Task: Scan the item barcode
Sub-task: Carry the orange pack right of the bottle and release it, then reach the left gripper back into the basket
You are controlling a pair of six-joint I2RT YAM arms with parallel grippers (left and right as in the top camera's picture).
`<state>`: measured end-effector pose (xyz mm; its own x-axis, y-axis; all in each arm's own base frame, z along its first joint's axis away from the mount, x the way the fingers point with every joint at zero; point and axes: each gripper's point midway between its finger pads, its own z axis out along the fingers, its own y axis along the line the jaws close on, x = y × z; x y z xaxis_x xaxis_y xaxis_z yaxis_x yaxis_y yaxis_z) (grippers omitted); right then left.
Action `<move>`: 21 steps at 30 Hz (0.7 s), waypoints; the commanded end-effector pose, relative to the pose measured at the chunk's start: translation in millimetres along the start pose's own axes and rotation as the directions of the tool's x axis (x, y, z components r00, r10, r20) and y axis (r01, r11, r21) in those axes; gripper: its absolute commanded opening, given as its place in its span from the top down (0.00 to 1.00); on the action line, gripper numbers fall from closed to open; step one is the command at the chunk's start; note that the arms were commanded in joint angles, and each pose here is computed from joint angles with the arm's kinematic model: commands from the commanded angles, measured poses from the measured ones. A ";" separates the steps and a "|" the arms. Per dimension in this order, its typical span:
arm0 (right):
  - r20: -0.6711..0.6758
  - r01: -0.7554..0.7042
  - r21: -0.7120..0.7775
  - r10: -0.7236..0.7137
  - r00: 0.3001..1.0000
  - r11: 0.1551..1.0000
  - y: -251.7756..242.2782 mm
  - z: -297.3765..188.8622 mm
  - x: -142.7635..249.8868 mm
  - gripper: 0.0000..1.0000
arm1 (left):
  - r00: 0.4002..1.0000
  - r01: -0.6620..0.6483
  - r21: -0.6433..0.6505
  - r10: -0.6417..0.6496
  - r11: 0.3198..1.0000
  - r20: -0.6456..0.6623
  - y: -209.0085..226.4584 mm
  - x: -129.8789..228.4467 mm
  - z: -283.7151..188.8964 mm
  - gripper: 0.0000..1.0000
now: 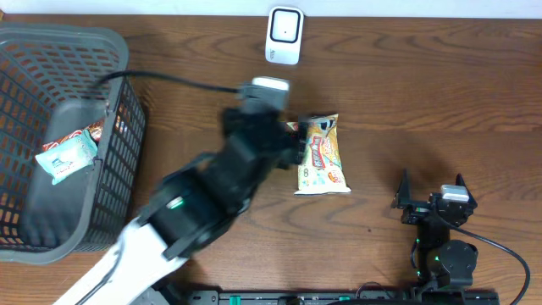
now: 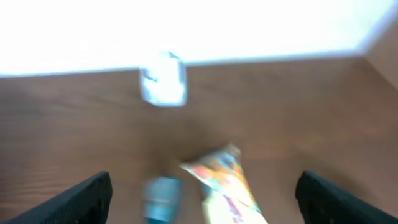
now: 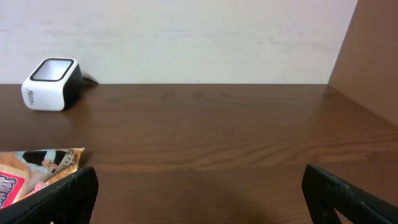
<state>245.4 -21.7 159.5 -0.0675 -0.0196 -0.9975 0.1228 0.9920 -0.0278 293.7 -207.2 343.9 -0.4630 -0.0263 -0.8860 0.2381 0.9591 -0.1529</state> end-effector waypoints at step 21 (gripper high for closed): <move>0.001 0.015 -0.004 -0.015 1.000 1.000 1.1 -0.3 0.2 0.01 | 0.744 0.668 -0.718 -0.188 0.195 0.641 327.9 -23.7 -189.0 0.04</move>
<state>245.4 -21.7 159.5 -0.0675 -0.0196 -0.9975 0.1228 0.9920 -0.0278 210.6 139.3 427.7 0.1080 -0.2765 -0.9549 -0.8311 0.5020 -0.2393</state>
